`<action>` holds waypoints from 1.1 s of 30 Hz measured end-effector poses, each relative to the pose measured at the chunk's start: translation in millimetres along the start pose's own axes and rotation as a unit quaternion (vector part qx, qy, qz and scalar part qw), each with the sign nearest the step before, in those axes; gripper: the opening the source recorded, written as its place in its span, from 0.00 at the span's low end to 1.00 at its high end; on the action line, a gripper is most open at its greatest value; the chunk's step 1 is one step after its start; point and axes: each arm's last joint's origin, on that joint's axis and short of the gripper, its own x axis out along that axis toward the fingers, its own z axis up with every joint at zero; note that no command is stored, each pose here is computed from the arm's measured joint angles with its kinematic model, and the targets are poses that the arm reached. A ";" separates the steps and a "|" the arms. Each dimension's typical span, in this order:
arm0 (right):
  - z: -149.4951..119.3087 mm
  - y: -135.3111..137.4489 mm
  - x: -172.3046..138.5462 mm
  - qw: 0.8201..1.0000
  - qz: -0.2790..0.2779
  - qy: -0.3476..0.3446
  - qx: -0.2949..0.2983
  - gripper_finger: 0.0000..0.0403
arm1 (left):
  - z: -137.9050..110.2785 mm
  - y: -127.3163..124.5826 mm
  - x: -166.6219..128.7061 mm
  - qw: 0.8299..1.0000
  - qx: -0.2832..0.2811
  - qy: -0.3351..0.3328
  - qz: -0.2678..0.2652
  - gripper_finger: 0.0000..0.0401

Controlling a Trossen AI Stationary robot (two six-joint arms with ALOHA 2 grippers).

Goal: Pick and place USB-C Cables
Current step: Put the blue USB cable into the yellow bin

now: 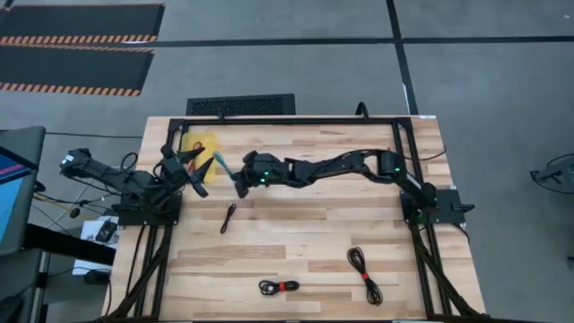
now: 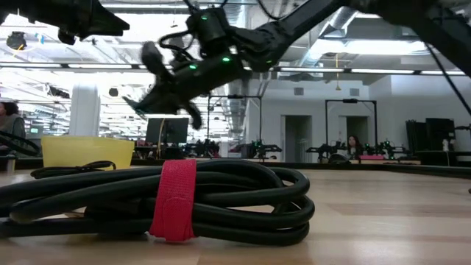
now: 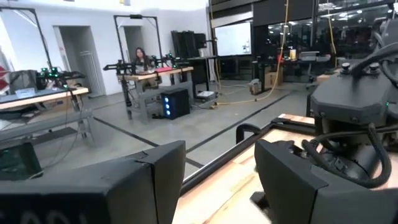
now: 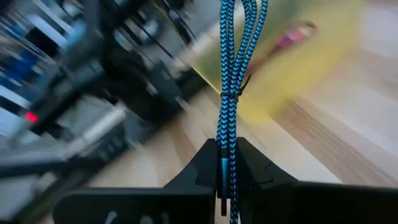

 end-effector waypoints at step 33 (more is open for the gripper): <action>17.4 -41.8 88.3 0.981 -0.004 -0.152 0.121 0.13 | -5.2 0.3 0.1 1.000 0.023 0.016 0.014 0.46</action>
